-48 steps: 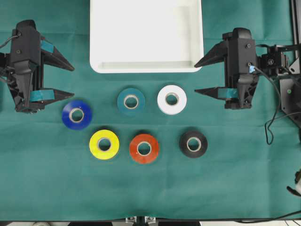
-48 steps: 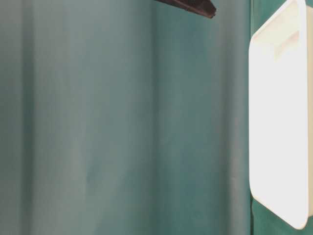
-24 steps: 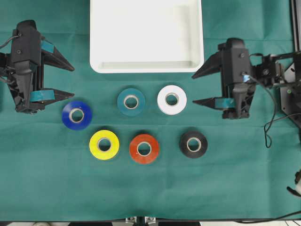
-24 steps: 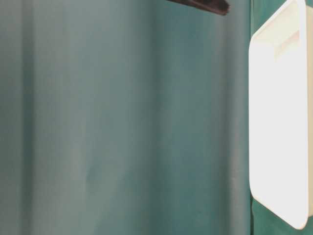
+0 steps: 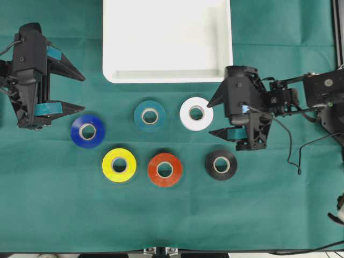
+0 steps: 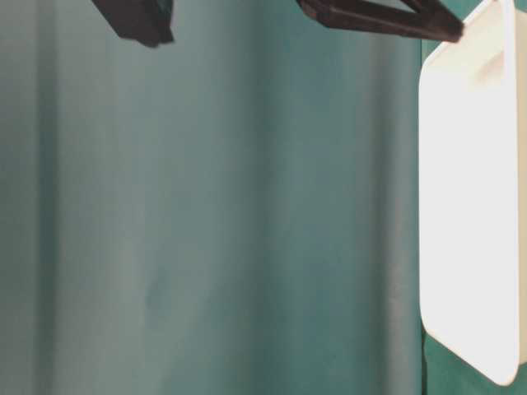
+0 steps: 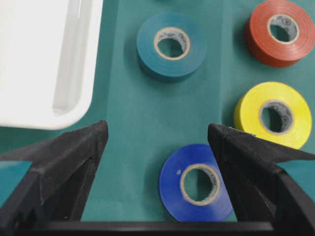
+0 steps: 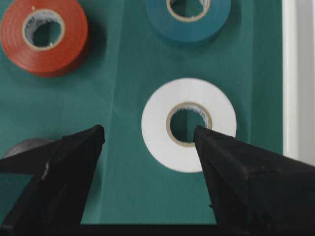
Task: Put the tape alternately from left to right into the white case.
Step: 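Move the right gripper over the white tape roll and lower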
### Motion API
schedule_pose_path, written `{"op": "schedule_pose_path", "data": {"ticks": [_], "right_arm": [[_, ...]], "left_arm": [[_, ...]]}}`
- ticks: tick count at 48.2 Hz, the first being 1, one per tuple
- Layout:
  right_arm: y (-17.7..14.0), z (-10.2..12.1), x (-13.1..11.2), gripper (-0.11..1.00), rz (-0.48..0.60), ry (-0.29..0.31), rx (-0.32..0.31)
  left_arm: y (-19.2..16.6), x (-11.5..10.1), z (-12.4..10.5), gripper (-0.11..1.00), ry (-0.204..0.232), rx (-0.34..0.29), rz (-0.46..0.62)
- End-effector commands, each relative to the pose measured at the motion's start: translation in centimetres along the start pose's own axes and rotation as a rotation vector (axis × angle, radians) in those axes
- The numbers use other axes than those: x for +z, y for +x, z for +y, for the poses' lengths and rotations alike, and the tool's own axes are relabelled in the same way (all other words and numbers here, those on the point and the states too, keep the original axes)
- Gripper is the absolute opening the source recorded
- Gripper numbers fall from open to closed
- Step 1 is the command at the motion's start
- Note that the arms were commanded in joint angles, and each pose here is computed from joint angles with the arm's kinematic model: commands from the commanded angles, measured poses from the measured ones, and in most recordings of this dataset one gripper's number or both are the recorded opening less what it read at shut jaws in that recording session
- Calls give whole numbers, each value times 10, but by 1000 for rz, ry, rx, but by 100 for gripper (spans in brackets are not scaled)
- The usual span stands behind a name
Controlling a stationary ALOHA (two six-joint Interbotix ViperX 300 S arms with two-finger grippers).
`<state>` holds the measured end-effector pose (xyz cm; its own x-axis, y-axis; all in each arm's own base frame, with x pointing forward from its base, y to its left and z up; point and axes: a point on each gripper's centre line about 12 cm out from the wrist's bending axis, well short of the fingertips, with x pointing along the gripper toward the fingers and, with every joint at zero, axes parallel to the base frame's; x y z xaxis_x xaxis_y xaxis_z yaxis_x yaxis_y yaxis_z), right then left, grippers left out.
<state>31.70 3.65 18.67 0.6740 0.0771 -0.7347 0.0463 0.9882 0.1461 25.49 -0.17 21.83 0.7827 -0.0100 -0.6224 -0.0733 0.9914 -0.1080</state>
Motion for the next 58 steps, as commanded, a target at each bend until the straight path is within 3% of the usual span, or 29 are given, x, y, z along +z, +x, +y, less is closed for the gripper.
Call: {"op": "schedule_pose_path", "data": {"ticks": [1,41,58], "right_arm": [[-2,3,11,83,-16,-2,5],[60,-4,-2,83,132,7,-37],[80,-14,-8,83,178,47,-63]], "left_arm": [[-2,7,-1,56,-1,-3,-24],[-1,4,-1,56,-3,-3,-20],[0,0,0,56,-3,-2,-11]]}}
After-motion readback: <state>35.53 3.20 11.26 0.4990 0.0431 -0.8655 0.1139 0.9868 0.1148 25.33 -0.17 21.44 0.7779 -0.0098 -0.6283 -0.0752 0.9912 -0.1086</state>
